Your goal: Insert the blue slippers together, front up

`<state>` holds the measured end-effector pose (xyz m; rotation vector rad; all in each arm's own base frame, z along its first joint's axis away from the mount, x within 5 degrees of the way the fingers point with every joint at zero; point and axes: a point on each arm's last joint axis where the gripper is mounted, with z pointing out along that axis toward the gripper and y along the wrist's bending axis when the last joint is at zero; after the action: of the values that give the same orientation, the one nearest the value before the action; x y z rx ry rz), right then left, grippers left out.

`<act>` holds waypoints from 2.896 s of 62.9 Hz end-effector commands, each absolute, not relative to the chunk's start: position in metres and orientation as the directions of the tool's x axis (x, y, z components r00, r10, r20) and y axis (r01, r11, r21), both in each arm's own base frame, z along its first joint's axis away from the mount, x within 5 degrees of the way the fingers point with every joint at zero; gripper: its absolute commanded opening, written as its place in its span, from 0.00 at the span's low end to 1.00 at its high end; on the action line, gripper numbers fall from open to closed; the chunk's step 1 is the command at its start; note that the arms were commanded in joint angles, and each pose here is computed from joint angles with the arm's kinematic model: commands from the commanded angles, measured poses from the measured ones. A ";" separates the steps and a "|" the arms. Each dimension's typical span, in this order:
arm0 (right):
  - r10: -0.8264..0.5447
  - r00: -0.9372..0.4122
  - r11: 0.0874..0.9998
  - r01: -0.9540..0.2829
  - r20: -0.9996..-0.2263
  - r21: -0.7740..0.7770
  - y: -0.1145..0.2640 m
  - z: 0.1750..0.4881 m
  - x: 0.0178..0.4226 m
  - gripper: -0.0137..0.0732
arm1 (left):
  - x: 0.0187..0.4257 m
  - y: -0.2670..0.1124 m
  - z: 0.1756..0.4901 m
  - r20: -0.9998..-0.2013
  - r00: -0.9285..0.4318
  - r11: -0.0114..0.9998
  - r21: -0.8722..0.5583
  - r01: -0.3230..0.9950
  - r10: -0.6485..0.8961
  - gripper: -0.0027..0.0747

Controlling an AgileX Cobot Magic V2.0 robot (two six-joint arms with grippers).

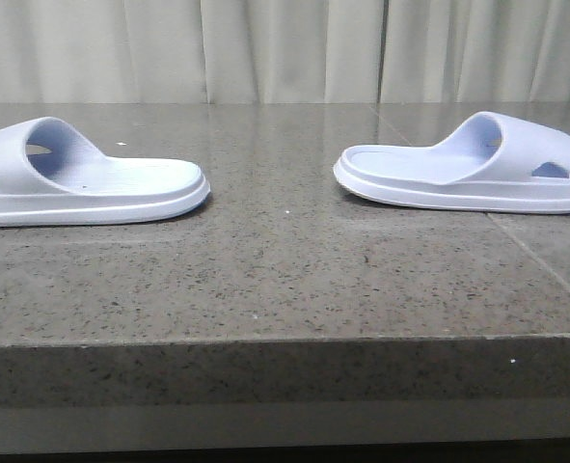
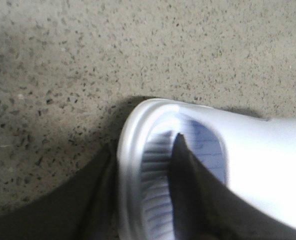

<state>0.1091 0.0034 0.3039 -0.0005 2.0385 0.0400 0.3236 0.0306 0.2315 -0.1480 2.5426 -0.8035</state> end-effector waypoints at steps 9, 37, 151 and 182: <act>0.006 -0.356 1.000 -0.023 -0.934 0.015 0.003 0.321 0.113 0.71 | 0.323 0.026 0.243 -0.425 -0.877 0.817 -0.572 0.069 -0.223 0.01; 0.014 -0.395 0.999 -0.023 -0.919 0.026 0.004 0.317 0.112 0.71 | 0.300 0.002 0.293 -0.552 -0.802 0.658 -0.695 0.291 -0.229 0.01; 0.328 -0.839 0.727 -0.069 -0.434 0.683 -0.070 0.228 0.332 0.58 | 0.243 -0.018 0.286 -0.573 -0.734 0.557 -0.766 0.322 -0.364 0.01; 0.315 -0.792 0.721 -0.159 -0.523 0.674 -0.059 0.256 0.328 0.08 | 0.245 -0.024 0.286 -0.577 -0.731 0.564 -0.761 0.321 -0.364 0.01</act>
<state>0.3338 -0.0630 0.2183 0.2011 2.4063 0.9822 0.2446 -0.0165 0.2670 -0.0438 2.1639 -1.1488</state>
